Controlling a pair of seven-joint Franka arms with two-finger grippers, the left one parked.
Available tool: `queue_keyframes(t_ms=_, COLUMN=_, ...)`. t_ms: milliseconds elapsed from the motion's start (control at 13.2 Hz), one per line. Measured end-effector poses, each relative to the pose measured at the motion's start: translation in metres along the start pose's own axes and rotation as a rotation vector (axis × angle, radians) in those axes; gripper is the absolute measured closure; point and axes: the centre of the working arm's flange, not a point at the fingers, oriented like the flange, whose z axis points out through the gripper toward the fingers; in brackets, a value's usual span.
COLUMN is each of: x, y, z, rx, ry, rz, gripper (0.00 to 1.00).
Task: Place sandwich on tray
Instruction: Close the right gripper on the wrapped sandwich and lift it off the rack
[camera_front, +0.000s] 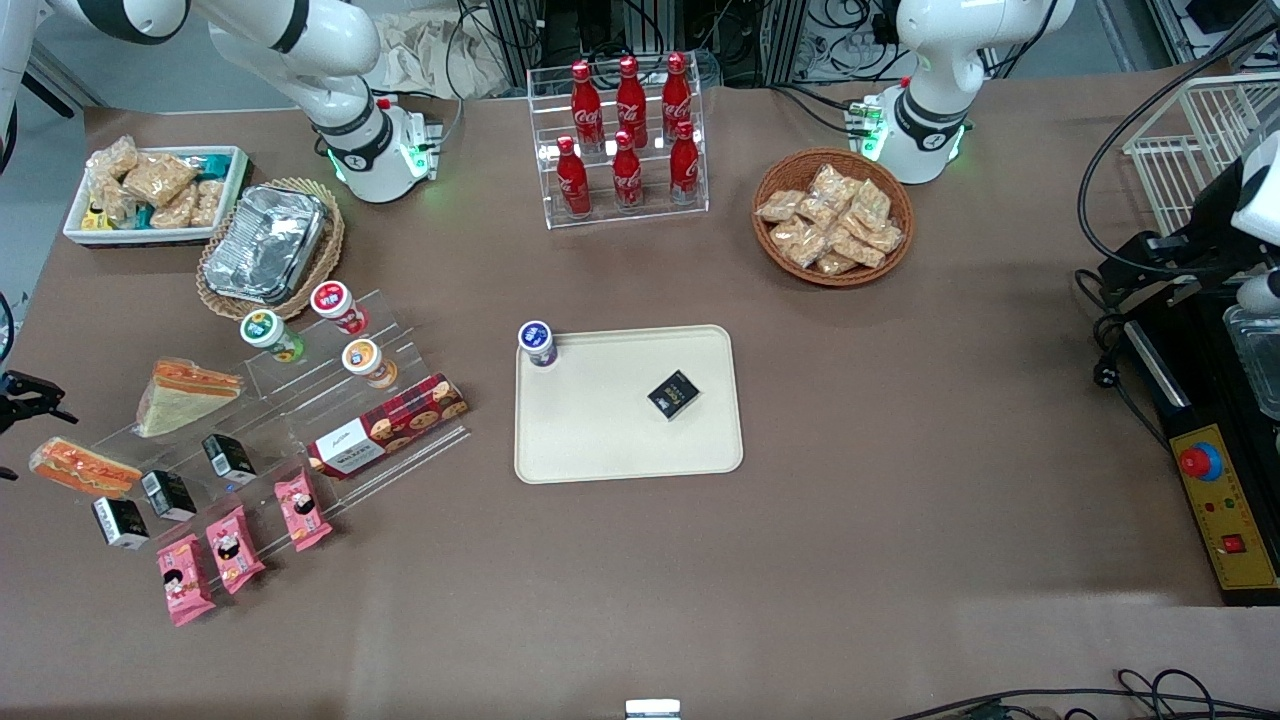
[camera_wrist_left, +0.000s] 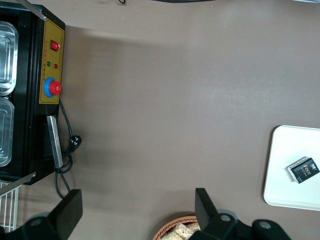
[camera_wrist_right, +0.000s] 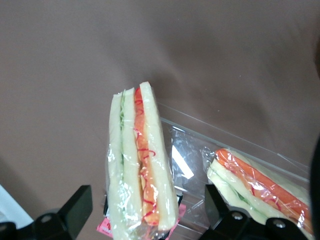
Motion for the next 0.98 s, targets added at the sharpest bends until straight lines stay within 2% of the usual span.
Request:
queue_keyframes(t_ms=605, x=-0.006, y=-0.007, z=0.045, rx=0.018, ry=0.029, rz=-0.01, gripper=0.04)
queue_keyframes(t_ms=680, x=-0.004, y=-0.007, z=0.051, rx=0.027, ry=0.033, rz=-0.008, gripper=0.11)
queue_keyframes(t_ms=907, x=-0.004, y=-0.007, z=0.06, rx=0.064, ry=0.038, rz=-0.01, gripper=0.46)
queue_keyframes(t_ms=983, x=-0.005, y=-0.008, z=0.058, rx=0.074, ry=0.038, rz=-0.013, gripper=0.54)
